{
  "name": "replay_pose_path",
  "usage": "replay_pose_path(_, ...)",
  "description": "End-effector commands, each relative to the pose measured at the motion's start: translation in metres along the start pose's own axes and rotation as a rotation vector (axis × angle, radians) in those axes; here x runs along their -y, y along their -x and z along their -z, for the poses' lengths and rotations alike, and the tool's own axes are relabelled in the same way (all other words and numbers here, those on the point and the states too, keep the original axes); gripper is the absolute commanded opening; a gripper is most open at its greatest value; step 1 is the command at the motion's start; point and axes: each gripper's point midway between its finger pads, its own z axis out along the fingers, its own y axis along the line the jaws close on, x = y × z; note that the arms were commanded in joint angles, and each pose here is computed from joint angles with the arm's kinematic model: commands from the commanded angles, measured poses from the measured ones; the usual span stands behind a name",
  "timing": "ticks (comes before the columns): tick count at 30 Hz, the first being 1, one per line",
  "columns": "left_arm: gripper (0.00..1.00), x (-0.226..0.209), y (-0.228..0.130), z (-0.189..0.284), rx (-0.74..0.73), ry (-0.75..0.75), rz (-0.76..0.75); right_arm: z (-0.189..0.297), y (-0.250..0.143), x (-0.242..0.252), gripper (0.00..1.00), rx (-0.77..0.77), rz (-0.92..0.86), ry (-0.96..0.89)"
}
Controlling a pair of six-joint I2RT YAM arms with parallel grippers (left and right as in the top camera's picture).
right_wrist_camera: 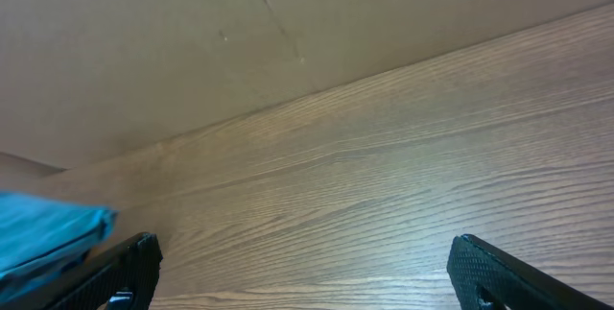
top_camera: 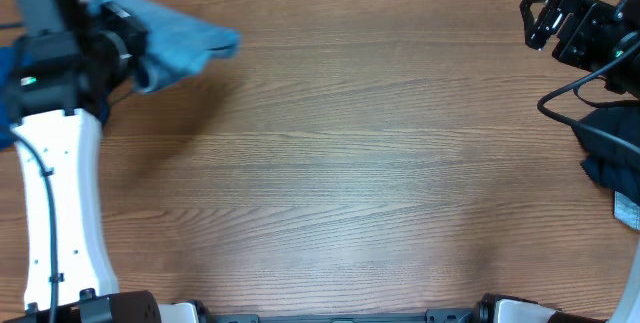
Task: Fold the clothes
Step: 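Carry the folded jeans leftward with the left gripper to the table edge, then lower the jeans onto the dark blue cloth and release with the left gripper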
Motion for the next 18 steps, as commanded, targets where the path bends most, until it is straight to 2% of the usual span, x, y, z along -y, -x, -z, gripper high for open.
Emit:
replay_pose_path(1,0.04,-0.005,0.051,0.051,0.168,-0.032,-0.074,0.002,0.003,0.000,1.00,0.011,0.003,-0.003)
replay_pose_path(12,0.04,-0.070,0.132,0.069,0.343,0.057,-0.248,0.002,0.003,0.000,1.00,0.011,0.003,-0.003)
replay_pose_path(18,0.04,-0.093,0.158,0.047,0.367,0.068,-0.245,0.002,0.003,0.000,1.00,0.011,0.003,-0.003)
